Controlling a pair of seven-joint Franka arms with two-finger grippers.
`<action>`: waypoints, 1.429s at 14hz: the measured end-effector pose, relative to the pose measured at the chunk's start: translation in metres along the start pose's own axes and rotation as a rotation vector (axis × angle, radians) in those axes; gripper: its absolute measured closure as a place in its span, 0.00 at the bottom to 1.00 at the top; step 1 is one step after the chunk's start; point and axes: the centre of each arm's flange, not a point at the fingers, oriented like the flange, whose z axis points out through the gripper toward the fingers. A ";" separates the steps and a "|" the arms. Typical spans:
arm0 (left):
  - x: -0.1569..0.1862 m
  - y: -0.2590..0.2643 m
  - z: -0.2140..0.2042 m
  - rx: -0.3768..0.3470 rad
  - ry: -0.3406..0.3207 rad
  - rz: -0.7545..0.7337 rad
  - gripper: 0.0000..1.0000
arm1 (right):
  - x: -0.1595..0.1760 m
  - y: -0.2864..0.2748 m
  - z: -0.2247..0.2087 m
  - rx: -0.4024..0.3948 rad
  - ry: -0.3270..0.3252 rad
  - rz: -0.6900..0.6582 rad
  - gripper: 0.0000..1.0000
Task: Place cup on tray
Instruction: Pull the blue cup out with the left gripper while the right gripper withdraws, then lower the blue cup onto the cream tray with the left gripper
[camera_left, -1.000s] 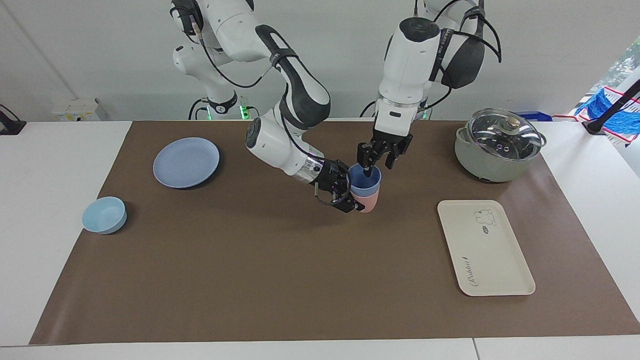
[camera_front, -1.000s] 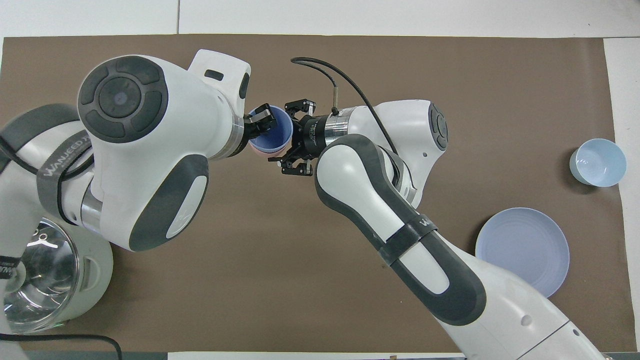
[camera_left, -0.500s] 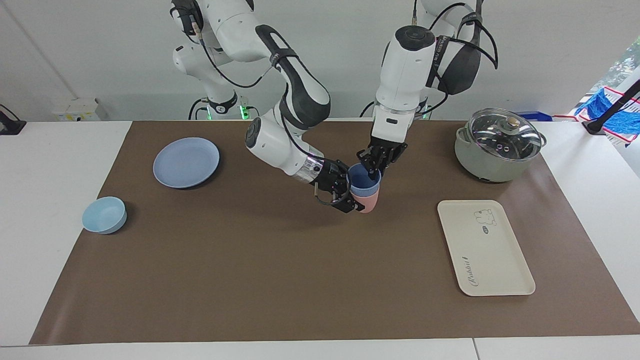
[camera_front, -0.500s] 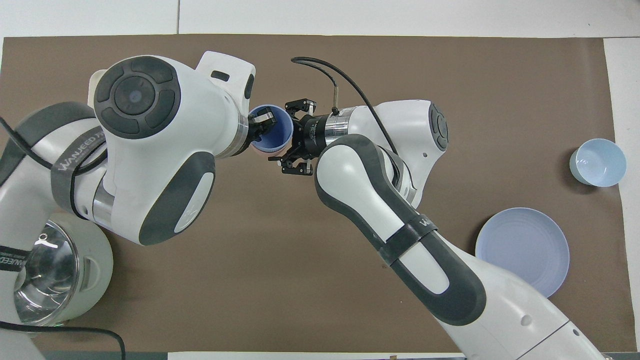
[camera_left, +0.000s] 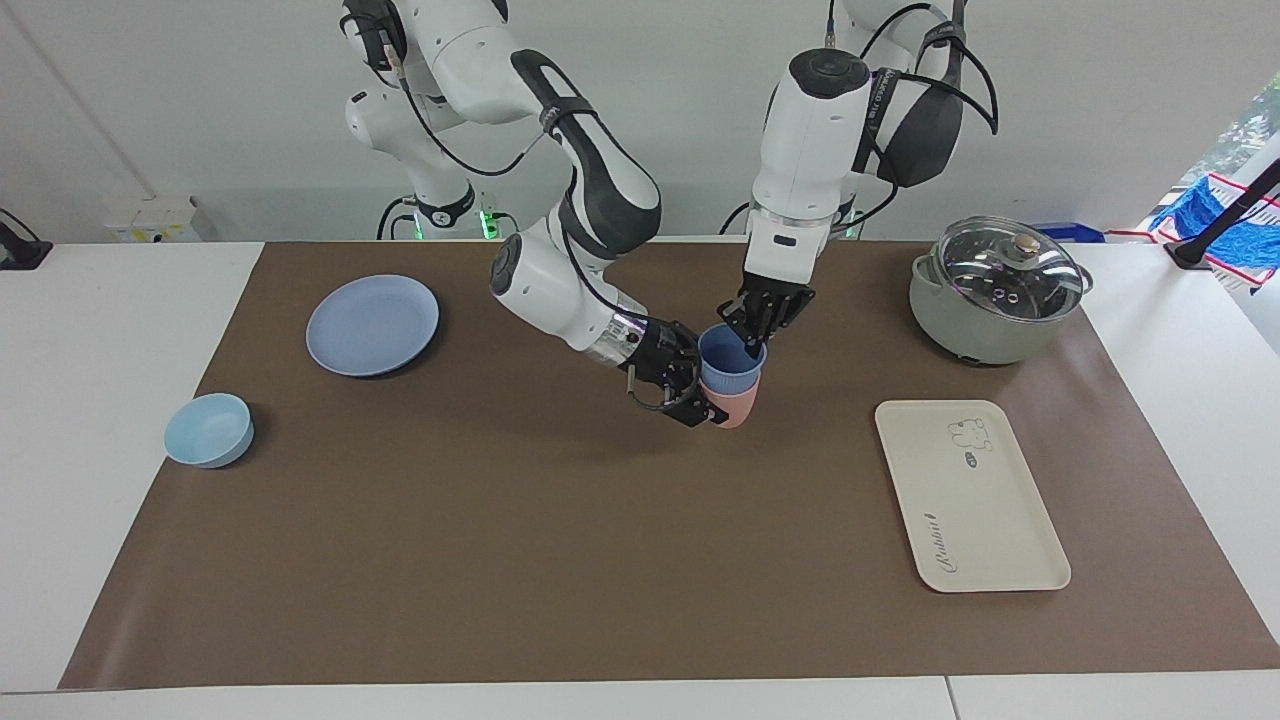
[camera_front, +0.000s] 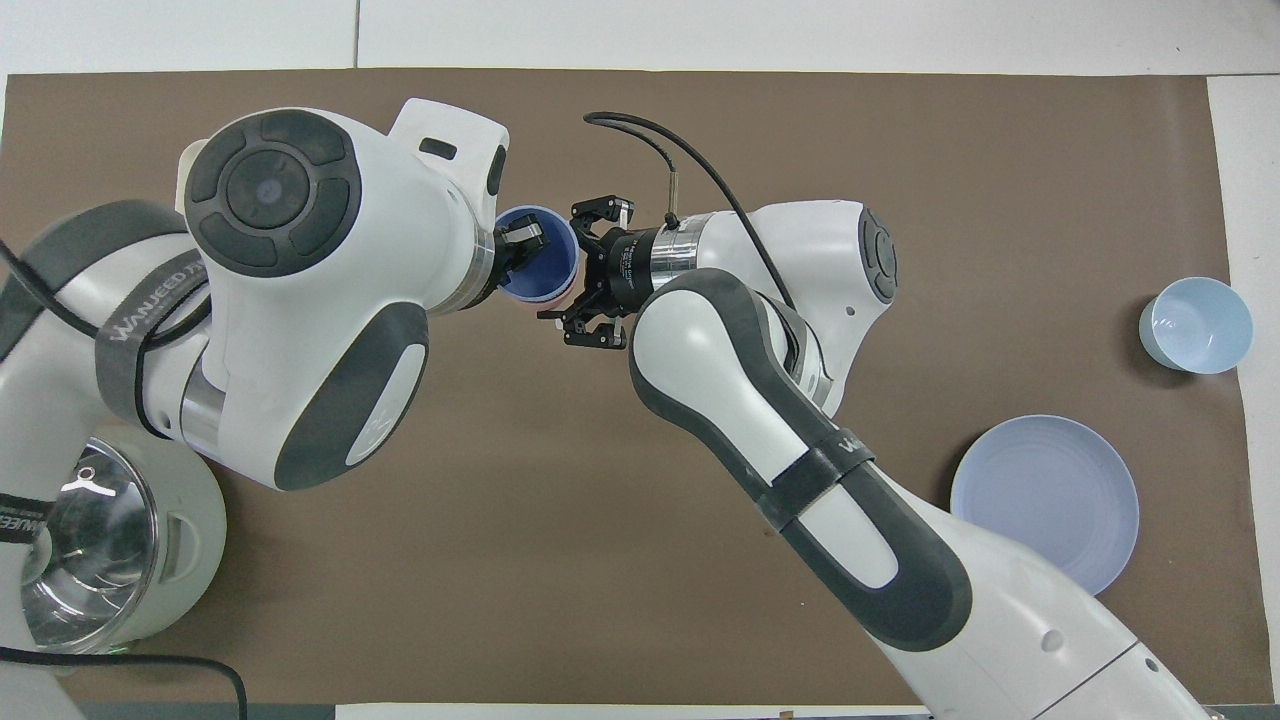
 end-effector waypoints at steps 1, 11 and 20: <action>0.001 0.001 -0.006 -0.003 0.002 -0.001 0.96 | 0.000 0.000 0.000 0.000 0.000 0.000 0.22; 0.028 -0.031 -0.108 -0.028 0.027 -0.052 0.96 | 0.054 -0.033 -0.039 0.002 0.009 0.036 0.22; 0.182 -0.252 -0.021 -0.012 0.010 -0.009 0.96 | 0.233 -0.088 -0.220 -0.108 0.070 -0.047 0.22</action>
